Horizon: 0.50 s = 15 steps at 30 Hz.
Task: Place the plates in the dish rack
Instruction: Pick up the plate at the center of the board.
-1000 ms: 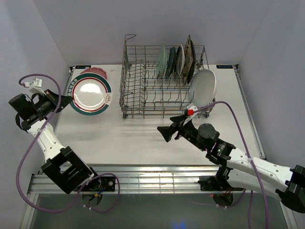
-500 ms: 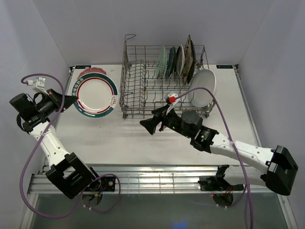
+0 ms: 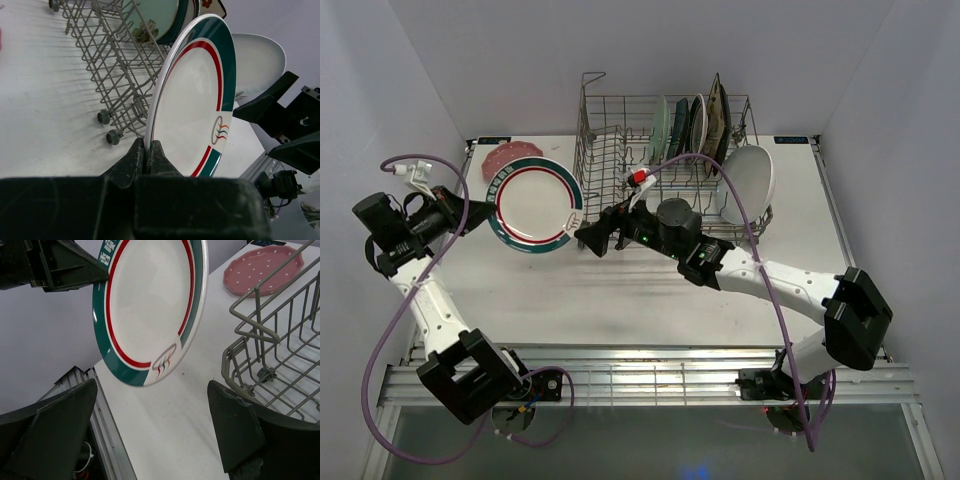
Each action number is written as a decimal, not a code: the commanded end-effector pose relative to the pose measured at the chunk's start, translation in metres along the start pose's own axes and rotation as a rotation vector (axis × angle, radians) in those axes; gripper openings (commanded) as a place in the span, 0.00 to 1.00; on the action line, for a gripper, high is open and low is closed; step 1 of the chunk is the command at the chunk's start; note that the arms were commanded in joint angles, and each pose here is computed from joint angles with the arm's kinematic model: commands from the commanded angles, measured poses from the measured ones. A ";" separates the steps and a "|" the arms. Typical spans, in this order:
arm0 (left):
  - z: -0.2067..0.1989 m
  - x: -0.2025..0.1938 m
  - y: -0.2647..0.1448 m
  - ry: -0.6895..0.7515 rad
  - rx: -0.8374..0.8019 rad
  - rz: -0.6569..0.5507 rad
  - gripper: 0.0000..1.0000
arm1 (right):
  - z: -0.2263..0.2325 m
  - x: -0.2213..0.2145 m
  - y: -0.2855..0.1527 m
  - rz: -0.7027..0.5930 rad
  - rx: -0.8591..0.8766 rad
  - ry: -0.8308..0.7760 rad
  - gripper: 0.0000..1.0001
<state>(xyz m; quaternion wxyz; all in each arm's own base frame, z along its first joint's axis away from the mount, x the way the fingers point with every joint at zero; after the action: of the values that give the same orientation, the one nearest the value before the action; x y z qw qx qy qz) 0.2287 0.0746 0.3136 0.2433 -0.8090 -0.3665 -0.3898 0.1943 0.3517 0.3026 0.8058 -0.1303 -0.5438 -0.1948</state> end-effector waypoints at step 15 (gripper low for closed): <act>-0.022 -0.014 0.025 0.063 -0.203 0.094 0.00 | -0.008 0.022 0.020 -0.088 -0.022 0.052 0.53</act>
<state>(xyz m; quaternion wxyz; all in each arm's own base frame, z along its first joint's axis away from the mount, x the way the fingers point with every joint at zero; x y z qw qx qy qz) 0.2358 0.0440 0.3090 0.2105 -0.8312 -0.3006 -0.4176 0.2131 0.3607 0.2926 0.8170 -0.1465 -0.5185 -0.2056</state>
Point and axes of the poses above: each gripper's point midway between its finger pads, its own y axis out along the fingers, its own z axis along the line the jaws close on, x = y × z, the point moved 9 cm from there along -y, back along the fingers, and after that the axes turned 2 degrees about -y, right-handed, at the moved point
